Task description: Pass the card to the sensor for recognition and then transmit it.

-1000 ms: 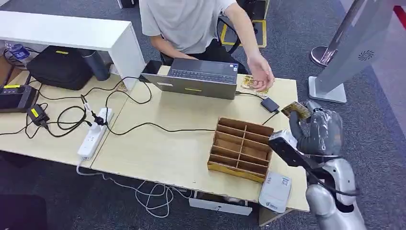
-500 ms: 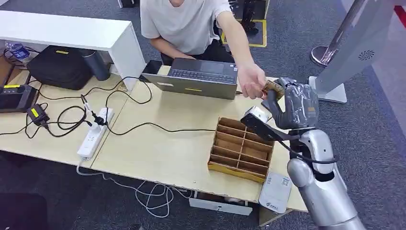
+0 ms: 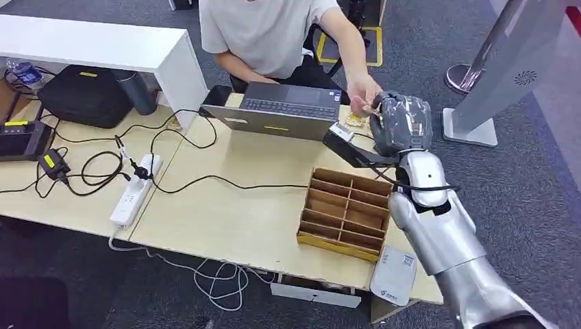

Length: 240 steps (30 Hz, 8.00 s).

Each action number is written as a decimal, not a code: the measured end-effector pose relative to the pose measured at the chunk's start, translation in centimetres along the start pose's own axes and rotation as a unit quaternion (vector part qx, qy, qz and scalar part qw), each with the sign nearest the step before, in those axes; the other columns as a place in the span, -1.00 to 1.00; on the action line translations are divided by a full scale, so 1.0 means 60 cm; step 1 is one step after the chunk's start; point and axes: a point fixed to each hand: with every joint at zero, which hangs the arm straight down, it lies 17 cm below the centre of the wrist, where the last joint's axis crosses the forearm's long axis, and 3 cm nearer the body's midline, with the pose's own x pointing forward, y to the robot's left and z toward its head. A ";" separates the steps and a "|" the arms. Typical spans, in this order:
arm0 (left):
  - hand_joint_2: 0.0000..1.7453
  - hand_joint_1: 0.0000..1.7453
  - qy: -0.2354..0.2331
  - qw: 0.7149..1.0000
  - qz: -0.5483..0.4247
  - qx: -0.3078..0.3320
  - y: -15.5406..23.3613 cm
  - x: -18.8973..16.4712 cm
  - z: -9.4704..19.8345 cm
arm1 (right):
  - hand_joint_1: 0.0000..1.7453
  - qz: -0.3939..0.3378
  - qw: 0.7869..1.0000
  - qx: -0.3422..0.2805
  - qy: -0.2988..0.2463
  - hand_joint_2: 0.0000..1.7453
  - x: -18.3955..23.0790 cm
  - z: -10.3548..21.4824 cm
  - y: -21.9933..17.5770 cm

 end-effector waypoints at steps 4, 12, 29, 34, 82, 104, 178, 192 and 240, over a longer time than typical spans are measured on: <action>1.00 -1.00 -0.002 1.000 -0.003 0.018 0.011 0.005 -0.002 | -1.00 -0.001 1.000 0.007 0.002 1.00 -0.002 0.008 0.015; 1.00 -1.00 0.001 1.000 0.000 0.018 0.013 0.003 -0.002 | -1.00 -0.006 1.000 0.019 0.000 1.00 -0.001 0.035 0.045; 1.00 -1.00 0.010 0.999 0.024 0.031 0.022 -0.023 0.001 | -1.00 -0.077 0.993 -0.049 -0.070 1.00 0.045 0.216 0.000; 1.00 -1.00 0.011 0.999 0.034 0.035 0.026 -0.024 0.001 | -1.00 -0.100 0.989 -0.062 -0.088 1.00 0.066 0.288 -0.023; 1.00 -1.00 0.023 0.999 0.018 0.027 0.010 -0.013 -0.002 | -1.00 0.047 0.989 0.066 -0.123 1.00 0.194 0.422 0.226; 1.00 -1.00 0.026 0.999 0.004 0.019 0.003 -0.005 -0.003 | -1.00 0.053 0.988 0.085 -0.121 1.00 0.205 0.398 0.252; 1.00 -1.00 0.028 0.999 -0.023 0.008 -0.005 -0.005 -0.003 | 1.00 0.029 0.992 0.104 -0.059 1.00 0.133 0.396 0.264; 1.00 -1.00 0.026 0.999 -0.028 -0.003 -0.011 -0.005 -0.002 | 1.00 0.009 0.992 0.112 -0.052 1.00 0.131 0.394 0.266; 1.00 -1.00 0.017 0.999 -0.031 0.010 0.018 0.000 -0.002 | 1.00 -0.198 0.965 0.142 -0.093 1.00 0.142 0.157 0.097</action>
